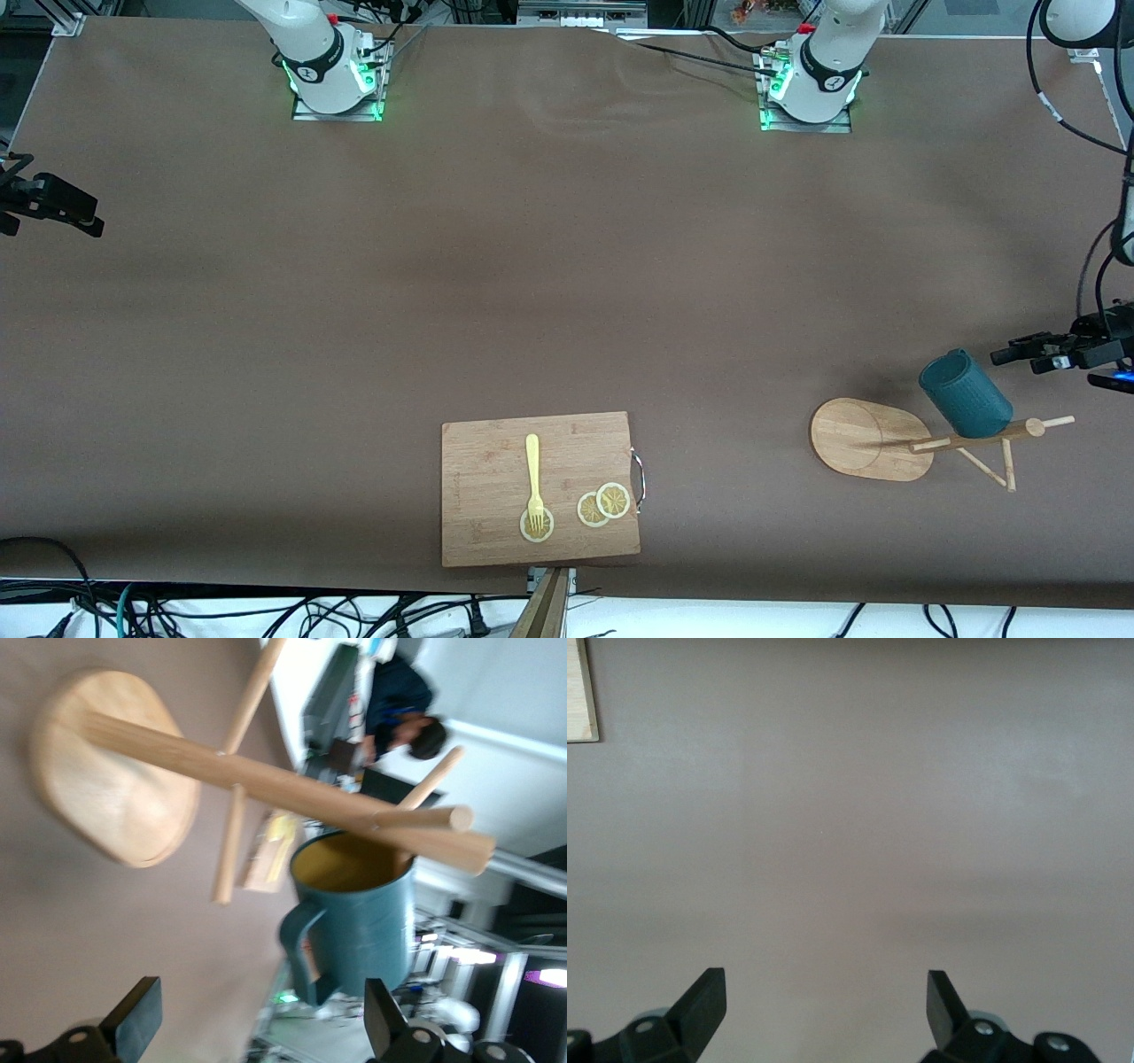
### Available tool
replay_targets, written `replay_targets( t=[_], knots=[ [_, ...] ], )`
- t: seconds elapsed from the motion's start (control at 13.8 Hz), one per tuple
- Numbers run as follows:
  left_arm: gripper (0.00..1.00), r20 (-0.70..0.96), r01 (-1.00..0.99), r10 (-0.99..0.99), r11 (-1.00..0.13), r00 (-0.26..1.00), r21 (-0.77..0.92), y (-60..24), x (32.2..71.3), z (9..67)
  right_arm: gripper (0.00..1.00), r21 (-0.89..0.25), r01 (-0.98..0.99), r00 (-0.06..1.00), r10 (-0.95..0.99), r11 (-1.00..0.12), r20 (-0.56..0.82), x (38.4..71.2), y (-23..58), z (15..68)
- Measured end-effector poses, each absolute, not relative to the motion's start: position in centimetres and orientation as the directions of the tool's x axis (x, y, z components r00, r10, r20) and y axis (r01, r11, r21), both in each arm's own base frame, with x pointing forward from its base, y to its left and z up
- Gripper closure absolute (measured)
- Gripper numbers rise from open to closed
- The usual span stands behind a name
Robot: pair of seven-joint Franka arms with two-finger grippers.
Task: Pass cup and hang on rack
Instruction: 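Lower the mug handle onto a rack peg with the left gripper, then open the left gripper and withdraw it from the rack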
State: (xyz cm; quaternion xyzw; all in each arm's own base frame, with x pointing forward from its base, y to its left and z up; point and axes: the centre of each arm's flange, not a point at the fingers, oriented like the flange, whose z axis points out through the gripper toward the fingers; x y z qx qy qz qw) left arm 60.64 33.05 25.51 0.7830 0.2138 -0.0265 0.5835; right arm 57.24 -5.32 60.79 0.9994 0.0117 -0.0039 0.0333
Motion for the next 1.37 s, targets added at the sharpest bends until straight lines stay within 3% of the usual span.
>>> replay_targets(
  t=[0.43,0.65,0.87,1.08,1.37],
  knots=[
    [0.0,-0.221,0.278,0.173,-0.699,0.96,0.658,31.5,61.4,35.0,0.0,0.067,0.023,1.0,0.023,-0.998,-0.009,57.2,-5.3,60.8],
    [0.0,-0.202,0.173,0.087,-0.87,0.976,0.462,28.0,62.6,39.6,0.0,0.067,0.023,1.0,0.022,-0.998,-0.008,57.2,-5.4,60.8],
    [0.0,-0.192,0.023,-0.033,-0.96,0.981,0.28,21.6,64.3,44.0,0.0,0.067,0.017,1.0,0.017,-0.998,-0.008,57.2,-5.4,60.8],
    [0.0,-0.156,-0.124,-0.15,-0.979,0.976,0.165,12.9,65.2,49.4,0.0,0.067,0.015,1.0,0.015,-0.998,-0.008,57.2,-5.5,60.8],
    [0.0,-0.136,-0.249,-0.254,-0.967,0.958,0.05,0.1,63.0,55.2,0.0,0.067,0.011,1.0,0.01,-0.998,-0.008,57.2,-5.7,60.8]
  ],
)
